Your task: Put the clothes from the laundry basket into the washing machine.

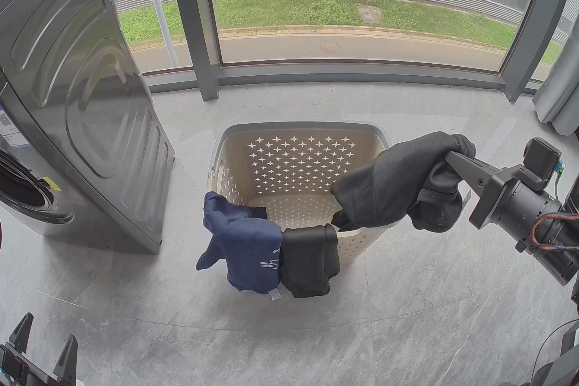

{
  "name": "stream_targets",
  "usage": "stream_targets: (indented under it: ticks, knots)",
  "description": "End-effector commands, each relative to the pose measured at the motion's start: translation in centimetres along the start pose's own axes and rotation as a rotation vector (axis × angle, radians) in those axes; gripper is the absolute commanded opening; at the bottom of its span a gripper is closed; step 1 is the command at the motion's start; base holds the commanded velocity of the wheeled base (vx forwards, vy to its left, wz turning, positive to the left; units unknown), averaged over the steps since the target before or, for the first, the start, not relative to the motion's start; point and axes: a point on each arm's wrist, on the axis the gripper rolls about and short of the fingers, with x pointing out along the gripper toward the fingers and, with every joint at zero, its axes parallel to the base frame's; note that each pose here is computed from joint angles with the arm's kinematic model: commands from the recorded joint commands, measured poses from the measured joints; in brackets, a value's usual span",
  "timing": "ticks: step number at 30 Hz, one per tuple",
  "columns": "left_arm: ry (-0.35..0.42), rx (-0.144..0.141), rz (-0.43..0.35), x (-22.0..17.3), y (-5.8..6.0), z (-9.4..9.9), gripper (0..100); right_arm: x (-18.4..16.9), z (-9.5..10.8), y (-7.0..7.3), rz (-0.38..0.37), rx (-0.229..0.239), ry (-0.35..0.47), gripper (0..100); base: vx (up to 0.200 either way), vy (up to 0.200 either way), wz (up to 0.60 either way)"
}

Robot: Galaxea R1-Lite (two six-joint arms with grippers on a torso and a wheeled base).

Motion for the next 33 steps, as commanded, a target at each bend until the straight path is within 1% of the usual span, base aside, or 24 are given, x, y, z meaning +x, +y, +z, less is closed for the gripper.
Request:
stream_targets:
  ticks: [1,5,8,33]
  knots:
    - [0.002,-0.001,0.001,0.02,0.02,-0.48,100,0.02,-0.04,-0.04,-0.018,-0.007,0.001,0,0.0,0.0,0.0]
    - [0.002,-0.001,0.001,0.02,0.02,-0.48,100,0.07,-0.12,-0.09,-0.041,-0.013,0.001,0,0.0,0.0,0.0]
    - [0.002,0.001,0.001,0.02,0.02,-0.48,100,0.13,-0.07,-0.11,-0.054,-0.013,-0.003,0,0.0,0.2,0.0]
    - [0.002,-0.001,0.001,0.02,0.02,-0.48,100,0.34,0.05,-0.08,-0.053,-0.008,-0.01,0,0.0,0.2,0.0]
